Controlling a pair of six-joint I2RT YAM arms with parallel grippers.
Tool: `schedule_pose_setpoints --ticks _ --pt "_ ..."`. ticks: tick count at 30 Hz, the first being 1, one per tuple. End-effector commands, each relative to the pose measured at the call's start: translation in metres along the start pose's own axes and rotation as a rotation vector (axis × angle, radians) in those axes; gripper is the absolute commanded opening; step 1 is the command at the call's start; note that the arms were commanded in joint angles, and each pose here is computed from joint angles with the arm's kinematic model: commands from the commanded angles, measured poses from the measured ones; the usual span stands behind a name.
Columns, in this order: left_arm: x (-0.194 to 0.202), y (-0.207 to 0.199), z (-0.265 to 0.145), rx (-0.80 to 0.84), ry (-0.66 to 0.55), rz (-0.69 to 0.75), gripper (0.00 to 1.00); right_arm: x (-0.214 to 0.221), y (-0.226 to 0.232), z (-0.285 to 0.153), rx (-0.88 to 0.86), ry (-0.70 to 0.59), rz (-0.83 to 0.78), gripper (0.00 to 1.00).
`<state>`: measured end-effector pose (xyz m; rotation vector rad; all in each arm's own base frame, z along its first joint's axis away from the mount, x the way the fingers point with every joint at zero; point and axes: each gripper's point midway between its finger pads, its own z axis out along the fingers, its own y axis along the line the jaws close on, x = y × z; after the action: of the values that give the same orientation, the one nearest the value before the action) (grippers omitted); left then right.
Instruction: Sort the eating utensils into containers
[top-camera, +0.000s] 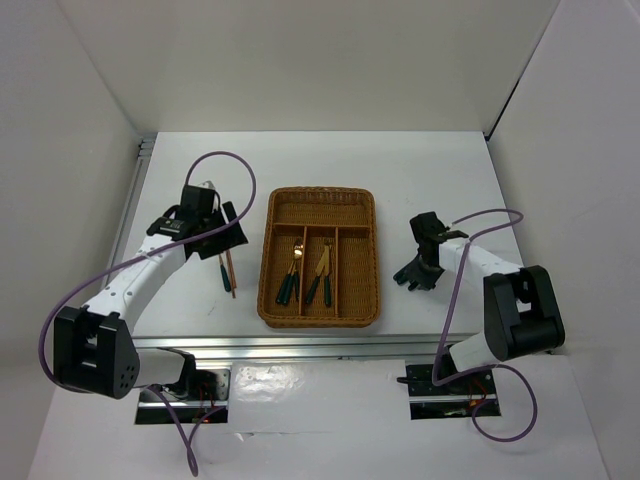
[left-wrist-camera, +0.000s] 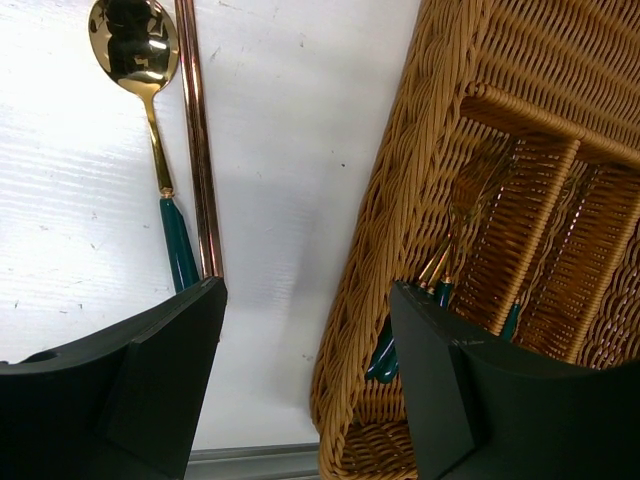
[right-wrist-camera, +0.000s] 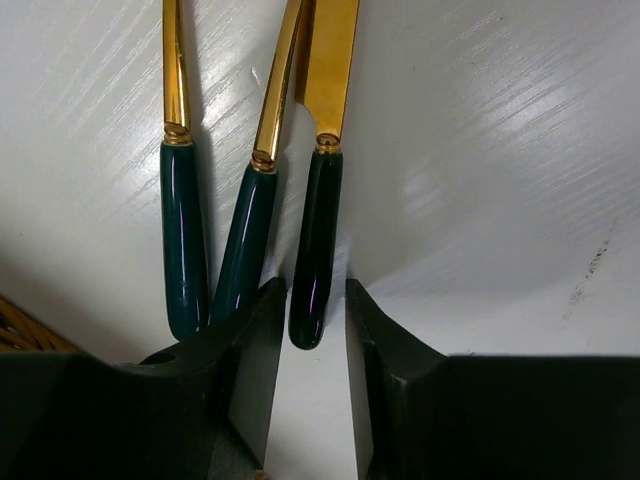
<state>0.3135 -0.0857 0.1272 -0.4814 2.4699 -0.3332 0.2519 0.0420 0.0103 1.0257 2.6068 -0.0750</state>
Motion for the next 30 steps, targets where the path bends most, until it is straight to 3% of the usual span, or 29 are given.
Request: schedule_pose_setpoints --ticks 1,6,11,15,19,24,30 --pt "-0.013 -0.007 -0.004 0.022 -0.029 0.015 0.8 0.003 -0.004 0.011 0.018 0.002 0.0 0.37" --pt "-0.012 -0.006 -0.001 0.017 -0.021 0.015 0.8 0.002 -0.005 0.012 0.032 0.001 0.006 0.19" --pt "-0.015 -0.008 -0.003 0.022 -0.029 0.015 0.8 0.0 -0.015 0.001 0.096 0.017 0.039 0.15" --pt "-0.015 -0.008 -0.003 0.022 -0.029 0.025 0.8 -0.017 -0.023 -0.027 0.129 -0.047 0.082 0.1" --pt "-0.017 -0.005 -0.003 0.017 -0.032 0.018 0.8 -0.04 -0.014 -0.065 0.055 -0.13 0.114 0.1" --pt "-0.016 -0.007 -0.003 0.026 -0.026 0.018 0.8 -0.07 0.012 -0.11 -0.078 -0.217 0.083 0.05" --pt "-0.018 -0.007 -0.005 0.023 -0.039 0.018 0.8 -0.044 0.085 -0.133 -0.255 -0.195 -0.095 0.04"
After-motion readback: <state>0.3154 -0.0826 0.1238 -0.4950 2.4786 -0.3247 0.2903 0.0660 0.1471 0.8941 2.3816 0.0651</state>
